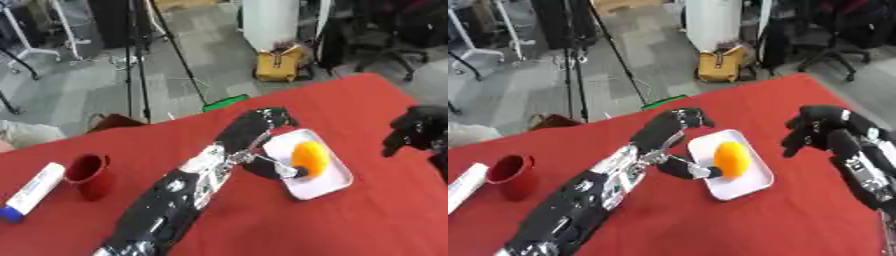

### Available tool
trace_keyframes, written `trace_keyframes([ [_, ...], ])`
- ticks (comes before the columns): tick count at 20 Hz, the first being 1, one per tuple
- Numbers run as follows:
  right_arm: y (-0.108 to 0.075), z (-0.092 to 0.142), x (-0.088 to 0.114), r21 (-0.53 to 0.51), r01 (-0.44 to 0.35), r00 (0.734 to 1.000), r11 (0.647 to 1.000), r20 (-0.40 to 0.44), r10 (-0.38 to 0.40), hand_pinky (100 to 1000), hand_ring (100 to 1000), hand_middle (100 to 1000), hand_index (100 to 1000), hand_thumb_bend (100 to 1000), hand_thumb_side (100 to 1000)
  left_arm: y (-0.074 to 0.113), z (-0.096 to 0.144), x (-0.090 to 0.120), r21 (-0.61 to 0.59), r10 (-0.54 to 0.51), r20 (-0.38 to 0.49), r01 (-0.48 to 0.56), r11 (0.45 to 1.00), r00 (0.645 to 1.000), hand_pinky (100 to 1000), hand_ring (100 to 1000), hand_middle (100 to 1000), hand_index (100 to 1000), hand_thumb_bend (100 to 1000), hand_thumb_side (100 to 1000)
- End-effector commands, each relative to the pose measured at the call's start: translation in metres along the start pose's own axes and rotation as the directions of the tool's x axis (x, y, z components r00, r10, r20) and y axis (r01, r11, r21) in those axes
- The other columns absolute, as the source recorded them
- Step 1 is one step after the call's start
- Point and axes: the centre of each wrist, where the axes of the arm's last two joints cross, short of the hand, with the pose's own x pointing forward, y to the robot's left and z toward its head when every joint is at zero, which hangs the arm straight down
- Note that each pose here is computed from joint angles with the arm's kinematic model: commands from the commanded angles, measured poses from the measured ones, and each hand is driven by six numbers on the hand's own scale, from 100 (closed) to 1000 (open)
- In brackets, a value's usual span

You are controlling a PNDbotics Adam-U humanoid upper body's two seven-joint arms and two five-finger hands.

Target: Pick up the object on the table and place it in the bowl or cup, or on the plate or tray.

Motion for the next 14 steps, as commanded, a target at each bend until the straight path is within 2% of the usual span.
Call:
trace_keyframes([
  [1,-0.003,-0.007,0.008,0.013,-0.018,0.999,1.0,0.033,0.018,548,629,690,846,100,643,0.011,-0.005,-0.003,0.036,-0.008,0.006,0.008,0.999,1.0,589,623,642,764,723,513],
  [5,-0.004,-0.005,0.007,0.006,-0.022,0.999,1.0,0.027,0.022,547,629,690,846,100,643,0.02,-0.002,-0.003,0.068,0.028,0.012,-0.029,0.997,1.0,599,622,632,759,738,524],
  [6,-0.005,-0.003,0.007,-0.001,-0.027,0.999,1.0,0.022,0.027,547,628,689,846,100,643,0.029,0.004,-0.005,0.108,0.068,0.018,-0.07,0.992,0.998,615,624,624,756,745,554],
  [10,-0.01,0.002,0.007,-0.023,-0.046,0.999,0.999,0.009,0.046,547,628,690,846,100,643,0.078,0.03,0.001,0.225,0.272,0.064,-0.279,0.934,0.96,639,633,623,757,749,597],
  [11,-0.011,0.003,0.007,-0.027,-0.051,0.999,0.998,0.004,0.051,546,627,689,846,100,644,0.089,0.036,0.003,0.234,0.307,0.069,-0.315,0.92,0.949,661,642,626,760,750,669],
  [14,-0.021,0.013,0.007,-0.054,-0.084,0.996,0.995,-0.023,0.083,545,626,689,846,100,645,0.128,0.082,0.007,0.288,0.419,0.096,-0.428,0.857,0.903,672,644,628,756,756,710],
])
